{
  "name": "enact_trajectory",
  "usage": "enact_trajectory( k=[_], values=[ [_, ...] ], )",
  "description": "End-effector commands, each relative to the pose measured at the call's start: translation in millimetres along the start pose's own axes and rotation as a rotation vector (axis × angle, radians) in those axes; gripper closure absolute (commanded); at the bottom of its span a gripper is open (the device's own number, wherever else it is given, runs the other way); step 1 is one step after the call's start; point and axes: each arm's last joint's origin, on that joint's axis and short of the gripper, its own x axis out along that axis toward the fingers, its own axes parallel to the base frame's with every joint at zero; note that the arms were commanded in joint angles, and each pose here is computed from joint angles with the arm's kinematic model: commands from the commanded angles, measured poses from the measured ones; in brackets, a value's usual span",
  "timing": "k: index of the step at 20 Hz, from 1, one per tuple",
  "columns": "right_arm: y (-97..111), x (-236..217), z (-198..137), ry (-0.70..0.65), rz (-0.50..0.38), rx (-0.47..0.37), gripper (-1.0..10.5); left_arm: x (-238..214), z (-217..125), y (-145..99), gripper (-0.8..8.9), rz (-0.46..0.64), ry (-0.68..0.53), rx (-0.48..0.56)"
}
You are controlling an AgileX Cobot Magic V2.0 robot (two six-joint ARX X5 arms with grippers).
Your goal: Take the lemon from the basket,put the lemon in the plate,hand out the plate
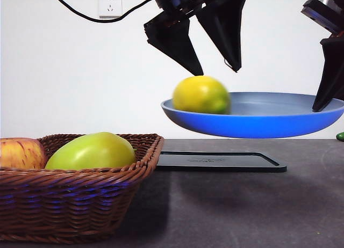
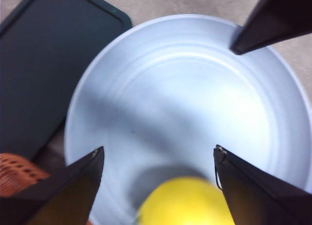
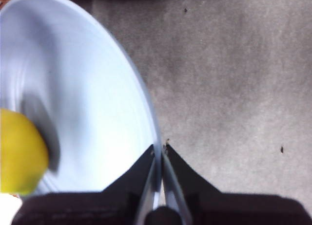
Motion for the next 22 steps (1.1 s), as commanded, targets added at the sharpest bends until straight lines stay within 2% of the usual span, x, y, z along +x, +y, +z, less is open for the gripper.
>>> enact_trajectory(
  k=[1,4,10,15,18,22],
  values=[
    [2,0,4,-0.009,0.014,0.001,9.4,-6,4,0,4.21,0.036,-0.014,-0.009],
    [1,0,4,-0.008,0.011,0.017,9.4,-28,4,0,4.23,0.054,-0.056,-0.010],
    [-6,16,19,0.008,0.001,0.055,9.4,-120,-14,0,4.24,0.066,-0.164,-0.014],
    [-16,39,65,0.019,-0.007,0.083,9.4,-189,-49,0,4.24,0.137,-0.219,-0.059],
    [-22,53,99,-0.013,-0.004,0.075,9.4,-211,-68,-2,4.24,0.131,-0.205,-0.090],
    [-30,76,144,-0.033,-0.004,0.110,9.4,-222,-82,-2,4.24,0.130,-0.167,-0.111]
  ],
)
